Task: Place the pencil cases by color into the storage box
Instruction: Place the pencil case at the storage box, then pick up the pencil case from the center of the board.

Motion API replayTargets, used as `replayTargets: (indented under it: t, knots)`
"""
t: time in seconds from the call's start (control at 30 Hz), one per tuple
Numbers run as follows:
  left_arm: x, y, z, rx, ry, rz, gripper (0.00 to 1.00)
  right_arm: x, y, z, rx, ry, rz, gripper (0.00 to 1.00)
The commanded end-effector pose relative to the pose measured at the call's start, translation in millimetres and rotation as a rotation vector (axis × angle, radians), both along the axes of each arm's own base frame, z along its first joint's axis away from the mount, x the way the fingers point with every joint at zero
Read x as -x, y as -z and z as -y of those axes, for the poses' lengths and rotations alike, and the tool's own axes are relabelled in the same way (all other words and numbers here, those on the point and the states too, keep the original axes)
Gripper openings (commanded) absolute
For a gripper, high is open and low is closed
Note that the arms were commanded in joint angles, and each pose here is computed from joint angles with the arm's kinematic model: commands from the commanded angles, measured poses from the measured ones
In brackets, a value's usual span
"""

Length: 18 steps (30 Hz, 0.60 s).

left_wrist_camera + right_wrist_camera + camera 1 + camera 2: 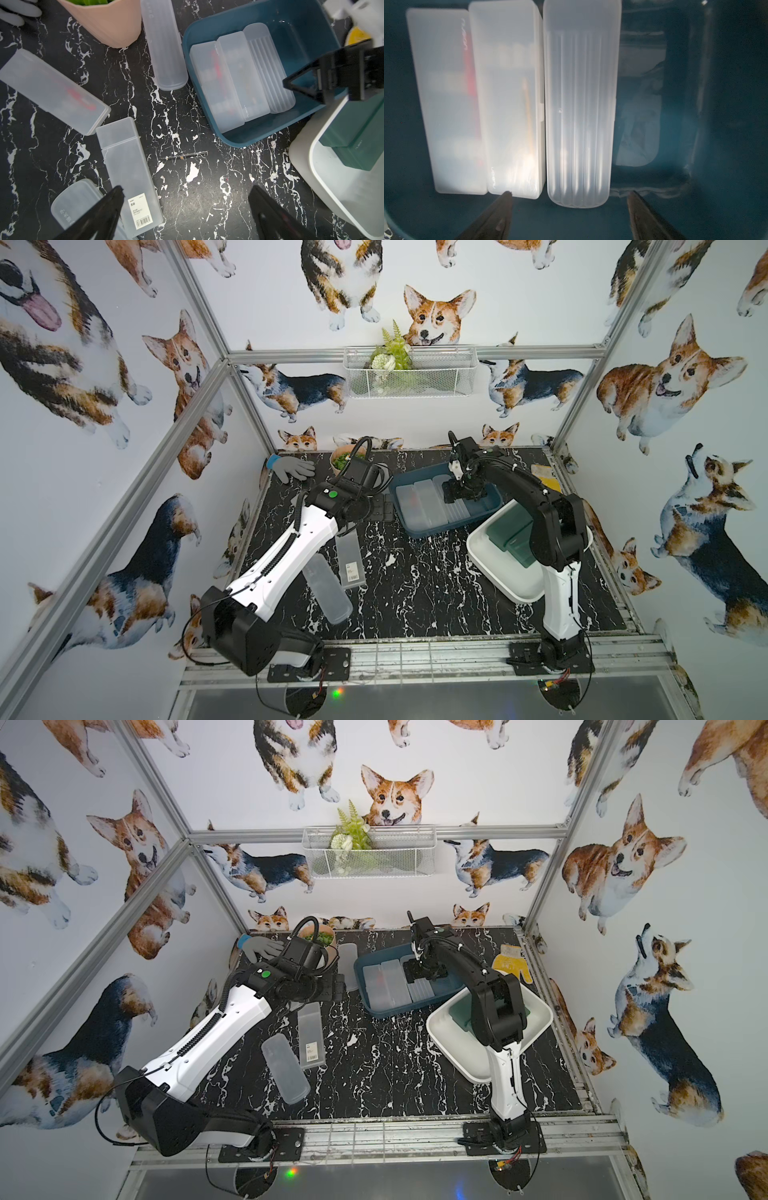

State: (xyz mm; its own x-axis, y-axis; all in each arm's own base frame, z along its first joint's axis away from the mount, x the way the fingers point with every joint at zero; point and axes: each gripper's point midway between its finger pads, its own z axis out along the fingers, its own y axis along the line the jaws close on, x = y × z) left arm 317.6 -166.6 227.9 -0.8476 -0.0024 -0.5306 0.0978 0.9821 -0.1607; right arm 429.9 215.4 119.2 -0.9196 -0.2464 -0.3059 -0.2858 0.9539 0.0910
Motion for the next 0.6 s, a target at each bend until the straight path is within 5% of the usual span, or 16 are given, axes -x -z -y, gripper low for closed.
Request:
replayTargets:
  t: [0.0, 0.27, 0.57]
  knots:
    - [10.1, 10.6, -23.8, -0.035, -0.11, -0.098, 0.97, -2.0, -31.6, -13.4, -0.025, 0.032, 0.092, 0.87]
    - [12.4, 31.9, -55.6, -0.094, -0.225, -0.149, 0.97, 35.6, -97.9, -83.8, -0.071, 0.056, 0.33, 0.87]
    - [34.7, 53.0, -118.4, -0.093, -0.381, -0.114, 0.97, 138.7, -91.2, -170.8, -0.185, 0.036, 0.312, 0.87]
